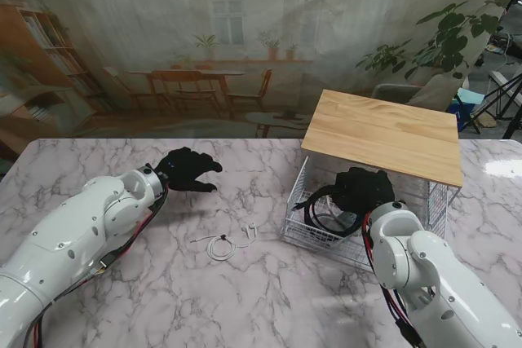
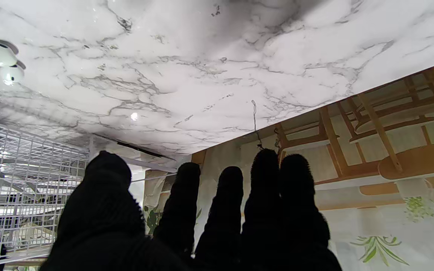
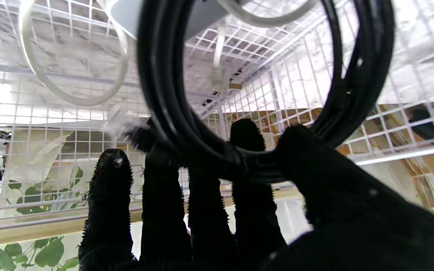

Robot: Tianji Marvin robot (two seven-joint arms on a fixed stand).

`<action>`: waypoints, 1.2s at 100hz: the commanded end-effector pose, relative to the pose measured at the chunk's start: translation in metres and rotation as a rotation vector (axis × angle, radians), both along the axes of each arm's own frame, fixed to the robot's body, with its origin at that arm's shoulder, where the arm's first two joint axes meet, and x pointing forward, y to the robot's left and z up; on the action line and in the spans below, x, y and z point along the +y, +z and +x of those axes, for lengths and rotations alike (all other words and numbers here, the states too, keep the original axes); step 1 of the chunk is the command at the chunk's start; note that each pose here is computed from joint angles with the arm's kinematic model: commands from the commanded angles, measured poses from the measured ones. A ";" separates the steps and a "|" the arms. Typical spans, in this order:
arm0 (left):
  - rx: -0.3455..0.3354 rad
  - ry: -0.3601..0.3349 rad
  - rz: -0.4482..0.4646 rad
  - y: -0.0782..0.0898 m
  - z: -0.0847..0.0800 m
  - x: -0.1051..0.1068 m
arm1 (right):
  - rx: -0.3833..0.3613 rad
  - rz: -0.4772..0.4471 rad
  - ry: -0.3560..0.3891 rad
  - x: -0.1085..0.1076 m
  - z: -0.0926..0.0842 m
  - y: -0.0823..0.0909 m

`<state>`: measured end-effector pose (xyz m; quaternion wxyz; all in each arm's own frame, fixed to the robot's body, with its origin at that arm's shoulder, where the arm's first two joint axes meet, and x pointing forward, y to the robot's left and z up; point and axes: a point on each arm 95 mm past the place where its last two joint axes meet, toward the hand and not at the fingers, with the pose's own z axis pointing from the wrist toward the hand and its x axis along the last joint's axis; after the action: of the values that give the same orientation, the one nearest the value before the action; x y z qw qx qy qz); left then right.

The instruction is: Load the small electronics into the mesh drawer

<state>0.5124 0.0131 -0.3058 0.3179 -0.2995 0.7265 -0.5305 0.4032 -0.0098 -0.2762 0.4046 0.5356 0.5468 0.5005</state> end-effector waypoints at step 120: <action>0.183 -0.282 0.090 -0.018 -0.051 -0.043 | -0.126 0.227 0.096 0.008 -0.053 0.022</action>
<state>0.4698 -0.0319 -0.3177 0.1897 -0.2323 0.8000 -0.5196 0.3569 -0.0025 -0.2506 0.3539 0.5166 0.4862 0.6095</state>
